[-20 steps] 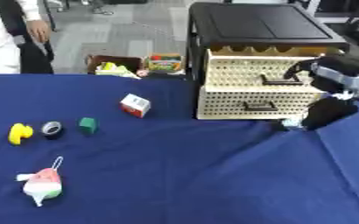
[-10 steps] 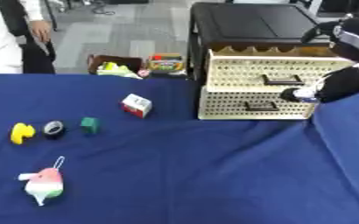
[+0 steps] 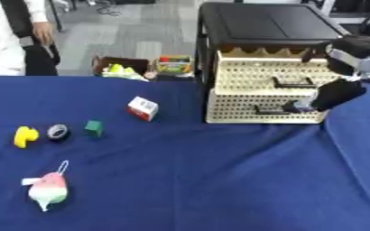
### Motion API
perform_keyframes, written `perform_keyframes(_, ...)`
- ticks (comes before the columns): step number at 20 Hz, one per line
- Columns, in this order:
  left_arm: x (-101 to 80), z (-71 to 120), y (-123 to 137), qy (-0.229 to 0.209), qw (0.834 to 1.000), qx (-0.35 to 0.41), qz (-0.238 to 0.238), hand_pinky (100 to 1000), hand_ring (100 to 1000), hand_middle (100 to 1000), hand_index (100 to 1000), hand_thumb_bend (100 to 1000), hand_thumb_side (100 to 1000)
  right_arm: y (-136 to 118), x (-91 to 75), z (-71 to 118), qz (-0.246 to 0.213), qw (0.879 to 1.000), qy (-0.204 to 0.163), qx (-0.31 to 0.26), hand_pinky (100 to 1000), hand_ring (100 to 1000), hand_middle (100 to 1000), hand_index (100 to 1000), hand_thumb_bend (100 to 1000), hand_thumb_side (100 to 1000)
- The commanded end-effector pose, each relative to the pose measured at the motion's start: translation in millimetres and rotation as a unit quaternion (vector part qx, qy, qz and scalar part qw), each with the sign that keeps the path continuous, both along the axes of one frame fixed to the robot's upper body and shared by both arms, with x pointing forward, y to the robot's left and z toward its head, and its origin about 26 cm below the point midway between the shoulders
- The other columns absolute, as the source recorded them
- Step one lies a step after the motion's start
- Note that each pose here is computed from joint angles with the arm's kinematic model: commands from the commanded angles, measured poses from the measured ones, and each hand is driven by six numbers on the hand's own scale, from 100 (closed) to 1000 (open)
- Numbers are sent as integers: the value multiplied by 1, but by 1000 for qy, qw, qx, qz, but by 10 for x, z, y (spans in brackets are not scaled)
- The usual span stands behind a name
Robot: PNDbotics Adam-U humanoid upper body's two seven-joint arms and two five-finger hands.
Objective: Pick up objects from table and place into drawer.
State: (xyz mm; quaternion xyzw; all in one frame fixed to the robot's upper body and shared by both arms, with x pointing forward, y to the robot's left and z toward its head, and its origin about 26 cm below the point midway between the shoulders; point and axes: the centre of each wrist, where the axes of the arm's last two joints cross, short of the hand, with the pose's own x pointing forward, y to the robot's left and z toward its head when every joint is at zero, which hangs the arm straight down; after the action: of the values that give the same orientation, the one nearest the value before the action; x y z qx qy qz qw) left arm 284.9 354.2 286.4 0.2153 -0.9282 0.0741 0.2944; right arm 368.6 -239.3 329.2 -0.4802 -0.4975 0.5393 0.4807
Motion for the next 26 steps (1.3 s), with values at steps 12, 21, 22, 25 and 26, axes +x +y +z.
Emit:
perform_keyframes(12,-54,96,17,-14,1000,11,2,400,482,538,822,173,704,23,252,6,-94,989,99,60,100,100,100,857,650,464)
perform_keyframes(21,-55,89,23,-14,1000,9,3,399,481,537,819,173,704,-14,380,-166,-105,982,138,69,100,100,100,853,645,449)
perform_keyframes(22,-56,87,24,-14,1000,9,4,399,481,537,819,173,704,-21,393,-187,-107,982,143,70,100,100,100,853,645,448)
perform_keyframes(25,-55,85,24,-14,1000,8,4,398,480,537,819,173,704,-47,430,-243,-113,979,154,72,100,100,100,852,645,444)
perform_keyframes(26,-55,87,24,-14,1000,8,4,398,480,537,819,172,703,-57,443,-262,-115,978,158,72,100,100,100,851,644,442)
